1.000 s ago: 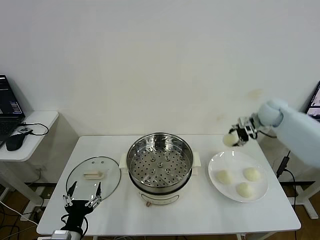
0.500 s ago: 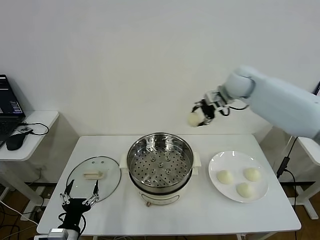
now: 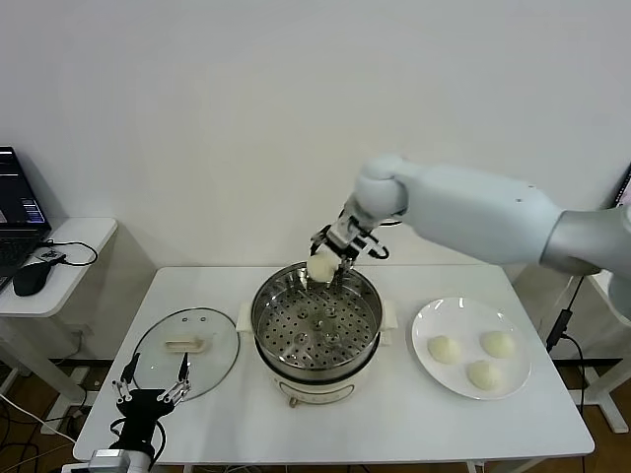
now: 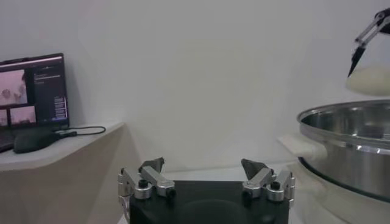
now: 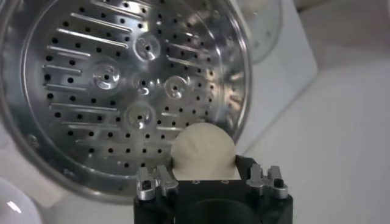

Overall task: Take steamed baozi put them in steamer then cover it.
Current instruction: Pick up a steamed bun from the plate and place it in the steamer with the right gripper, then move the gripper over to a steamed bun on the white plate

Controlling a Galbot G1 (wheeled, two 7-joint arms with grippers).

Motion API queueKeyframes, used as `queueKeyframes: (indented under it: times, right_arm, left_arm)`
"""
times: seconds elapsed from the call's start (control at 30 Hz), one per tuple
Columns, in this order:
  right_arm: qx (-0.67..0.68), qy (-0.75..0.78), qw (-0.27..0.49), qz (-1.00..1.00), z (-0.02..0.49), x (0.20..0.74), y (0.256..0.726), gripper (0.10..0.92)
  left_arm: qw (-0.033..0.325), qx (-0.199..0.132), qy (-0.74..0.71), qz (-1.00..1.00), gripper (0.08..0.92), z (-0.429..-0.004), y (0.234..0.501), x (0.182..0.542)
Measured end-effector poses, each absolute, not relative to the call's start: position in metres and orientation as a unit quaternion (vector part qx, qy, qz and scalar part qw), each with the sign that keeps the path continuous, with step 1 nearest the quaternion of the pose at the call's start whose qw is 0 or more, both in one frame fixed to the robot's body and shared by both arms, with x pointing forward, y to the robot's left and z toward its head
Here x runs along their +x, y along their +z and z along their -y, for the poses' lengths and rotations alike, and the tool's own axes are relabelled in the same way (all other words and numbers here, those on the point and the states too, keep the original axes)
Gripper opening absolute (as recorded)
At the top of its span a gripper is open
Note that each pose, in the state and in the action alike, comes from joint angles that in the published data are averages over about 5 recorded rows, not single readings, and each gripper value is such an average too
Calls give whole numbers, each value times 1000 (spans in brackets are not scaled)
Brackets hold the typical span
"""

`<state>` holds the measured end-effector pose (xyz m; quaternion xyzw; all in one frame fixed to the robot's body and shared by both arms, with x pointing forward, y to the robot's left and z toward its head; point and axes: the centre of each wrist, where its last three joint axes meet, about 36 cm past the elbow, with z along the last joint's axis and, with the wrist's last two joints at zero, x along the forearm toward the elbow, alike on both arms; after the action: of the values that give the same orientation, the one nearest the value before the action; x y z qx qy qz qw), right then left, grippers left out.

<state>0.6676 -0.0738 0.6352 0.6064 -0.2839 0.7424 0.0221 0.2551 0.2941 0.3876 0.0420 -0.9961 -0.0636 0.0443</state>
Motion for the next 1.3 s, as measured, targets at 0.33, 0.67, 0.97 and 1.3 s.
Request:
queueKeyframes:
  times: [0.33,0.67,0.97,1.3]
  right_arm:
    - [611,760,-13,222,61,667,598,645]
    - [612,764,-30,200,58,673,575,688]
    - [605,767,-25,214,70,677,594,821]
    - [577,744,80,327,129,653,660,823]
  left_arm:
    - [40,42,-61,996,823,-292,390,256]
    - [40,43,-59,997,823,-290,390,256]
    - [37,42,-59,997,823,-290,394,256]
    - [35,40,-64,997,823,-294,400,258]
